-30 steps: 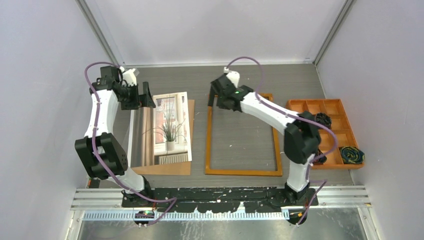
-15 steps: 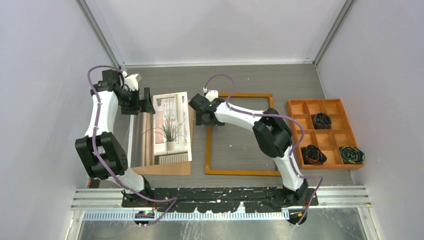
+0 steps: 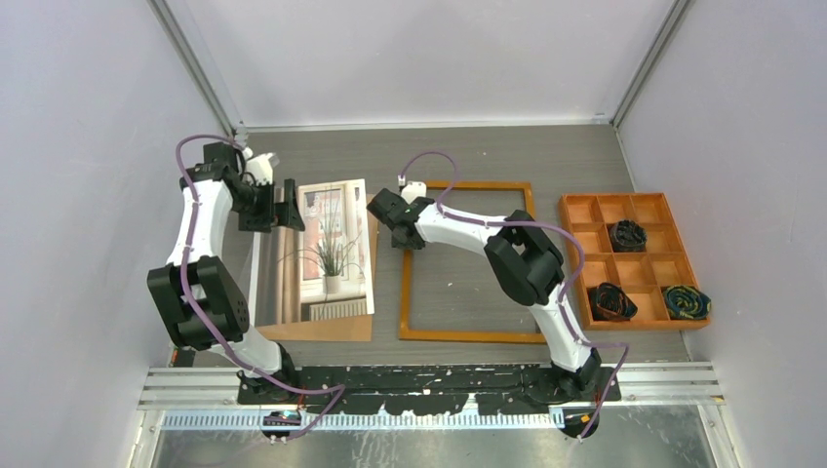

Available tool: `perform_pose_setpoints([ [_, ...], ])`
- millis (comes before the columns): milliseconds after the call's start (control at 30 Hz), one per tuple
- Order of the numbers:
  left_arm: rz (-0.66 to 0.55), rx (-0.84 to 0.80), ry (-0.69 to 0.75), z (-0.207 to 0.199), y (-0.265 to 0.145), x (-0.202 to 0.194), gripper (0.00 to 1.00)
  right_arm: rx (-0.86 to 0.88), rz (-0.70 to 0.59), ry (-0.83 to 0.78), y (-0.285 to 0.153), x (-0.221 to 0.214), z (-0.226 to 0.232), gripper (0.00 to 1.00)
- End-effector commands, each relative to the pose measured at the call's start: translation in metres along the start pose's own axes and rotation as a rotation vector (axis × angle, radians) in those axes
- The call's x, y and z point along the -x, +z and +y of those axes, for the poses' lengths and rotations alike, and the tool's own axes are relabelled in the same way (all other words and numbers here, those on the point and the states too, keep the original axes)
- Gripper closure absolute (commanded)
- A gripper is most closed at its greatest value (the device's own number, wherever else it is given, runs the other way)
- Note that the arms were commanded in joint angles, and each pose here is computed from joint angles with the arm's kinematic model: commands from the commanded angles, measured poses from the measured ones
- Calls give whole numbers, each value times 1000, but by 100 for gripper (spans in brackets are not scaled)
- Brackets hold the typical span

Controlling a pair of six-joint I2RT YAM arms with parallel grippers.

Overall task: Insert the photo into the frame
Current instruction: Turn over the photo frame at the center of the board.

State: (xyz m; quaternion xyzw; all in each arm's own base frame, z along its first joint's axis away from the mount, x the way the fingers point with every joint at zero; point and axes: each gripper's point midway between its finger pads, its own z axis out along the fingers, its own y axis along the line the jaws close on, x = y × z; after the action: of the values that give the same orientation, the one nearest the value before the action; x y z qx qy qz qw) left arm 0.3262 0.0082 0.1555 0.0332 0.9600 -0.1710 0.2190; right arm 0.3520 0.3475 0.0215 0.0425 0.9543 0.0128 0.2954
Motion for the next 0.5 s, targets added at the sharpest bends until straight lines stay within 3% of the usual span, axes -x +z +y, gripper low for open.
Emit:
perform_pose_setpoints([
  [0, -1, -27, 16, -6, -2, -10, 0, 60, 25, 58, -3, -4, 16, 76],
  [167, 15, -40, 26, -8, 1, -15, 0, 159, 2, 111, -43, 27, 37, 87],
  [467, 43, -130, 2, -22, 7, -26, 0, 443, 0, 247, -135, 76, 79, 96],
])
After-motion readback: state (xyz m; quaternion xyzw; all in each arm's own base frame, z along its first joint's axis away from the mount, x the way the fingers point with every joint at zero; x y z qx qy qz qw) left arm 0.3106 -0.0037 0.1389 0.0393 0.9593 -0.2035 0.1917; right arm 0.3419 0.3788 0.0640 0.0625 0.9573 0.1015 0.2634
